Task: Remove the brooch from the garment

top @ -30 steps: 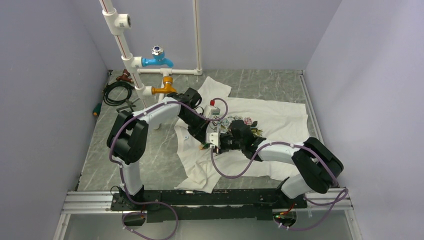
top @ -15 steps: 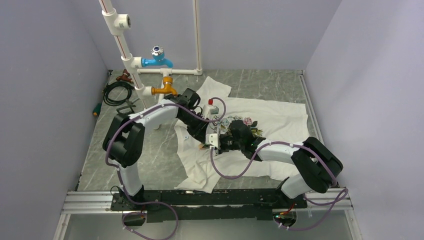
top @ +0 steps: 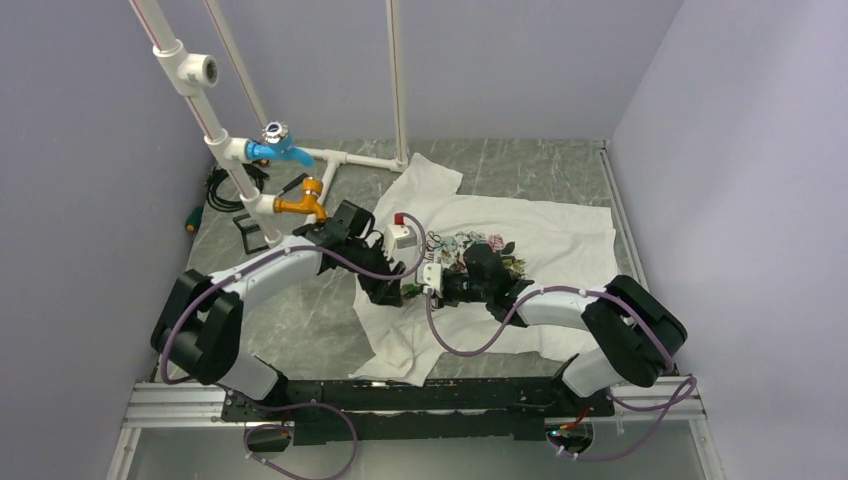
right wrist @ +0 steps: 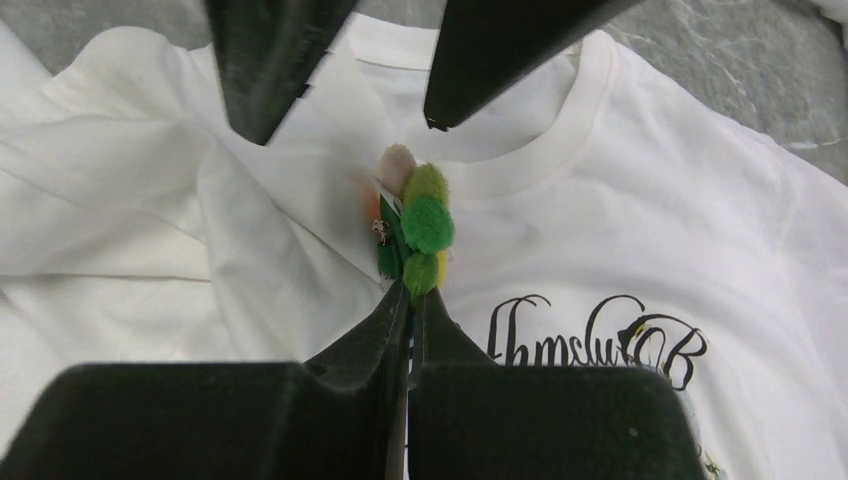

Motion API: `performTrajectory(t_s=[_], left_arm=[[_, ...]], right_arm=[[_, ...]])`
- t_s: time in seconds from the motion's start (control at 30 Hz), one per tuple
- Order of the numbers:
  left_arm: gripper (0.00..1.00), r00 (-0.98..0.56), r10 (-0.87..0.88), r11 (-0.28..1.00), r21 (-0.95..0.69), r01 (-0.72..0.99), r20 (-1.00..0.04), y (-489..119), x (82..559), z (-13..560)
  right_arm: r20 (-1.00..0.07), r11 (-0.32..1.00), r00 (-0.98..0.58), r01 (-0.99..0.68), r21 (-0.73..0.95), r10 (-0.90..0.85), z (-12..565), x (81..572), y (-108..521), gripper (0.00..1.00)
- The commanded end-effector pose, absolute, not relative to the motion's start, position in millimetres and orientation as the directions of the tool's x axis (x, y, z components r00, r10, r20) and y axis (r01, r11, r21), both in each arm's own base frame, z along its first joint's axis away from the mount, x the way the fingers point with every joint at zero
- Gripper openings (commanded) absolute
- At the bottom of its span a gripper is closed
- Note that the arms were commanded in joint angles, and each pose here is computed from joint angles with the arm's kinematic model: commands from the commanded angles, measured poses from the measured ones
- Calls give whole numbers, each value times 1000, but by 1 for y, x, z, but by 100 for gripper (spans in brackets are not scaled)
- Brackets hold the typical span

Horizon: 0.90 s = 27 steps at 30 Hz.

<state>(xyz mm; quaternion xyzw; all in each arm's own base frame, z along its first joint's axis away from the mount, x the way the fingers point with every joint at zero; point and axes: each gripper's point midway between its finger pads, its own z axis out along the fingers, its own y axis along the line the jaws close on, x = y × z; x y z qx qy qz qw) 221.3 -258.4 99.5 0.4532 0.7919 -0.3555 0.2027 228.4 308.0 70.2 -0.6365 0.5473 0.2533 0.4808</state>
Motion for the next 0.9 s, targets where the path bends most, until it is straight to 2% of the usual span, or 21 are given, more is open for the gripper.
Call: performTrajectory(t_s=[0.0, 0.17, 0.4, 0.6, 0.63, 0.67, 0.87], left_arm=[[75, -269, 498, 231, -174, 957, -824, -279, 239, 142], [71, -252, 599, 161, -194, 968, -760, -292, 237, 131], [72, -112, 680, 83, -76, 994, -724, -295, 235, 119], [73, -150, 759, 81, -137, 987, -633, -288, 236, 100], [85, -152, 762, 75, -147, 986, -629, -288, 236, 98], [87, -148, 758, 74, -142, 987, -635, -288, 236, 97], [91, -63, 749, 78, -7, 997, -659, -273, 237, 85]], right_arm=[[-879, 93, 291, -933, -349, -379, 92, 233, 316, 0], [-873, 96, 291, -931, -353, -391, 88, 232, 311, 0], [-864, 102, 297, -925, -367, -407, 85, 233, 305, 0], [-859, 97, 303, -923, -372, -413, 83, 231, 302, 0], [-858, 95, 307, -922, -376, -413, 83, 231, 302, 0], [-856, 92, 309, -921, -378, -414, 83, 230, 301, 0], [-847, 83, 322, -917, -390, -423, 81, 230, 299, 0]])
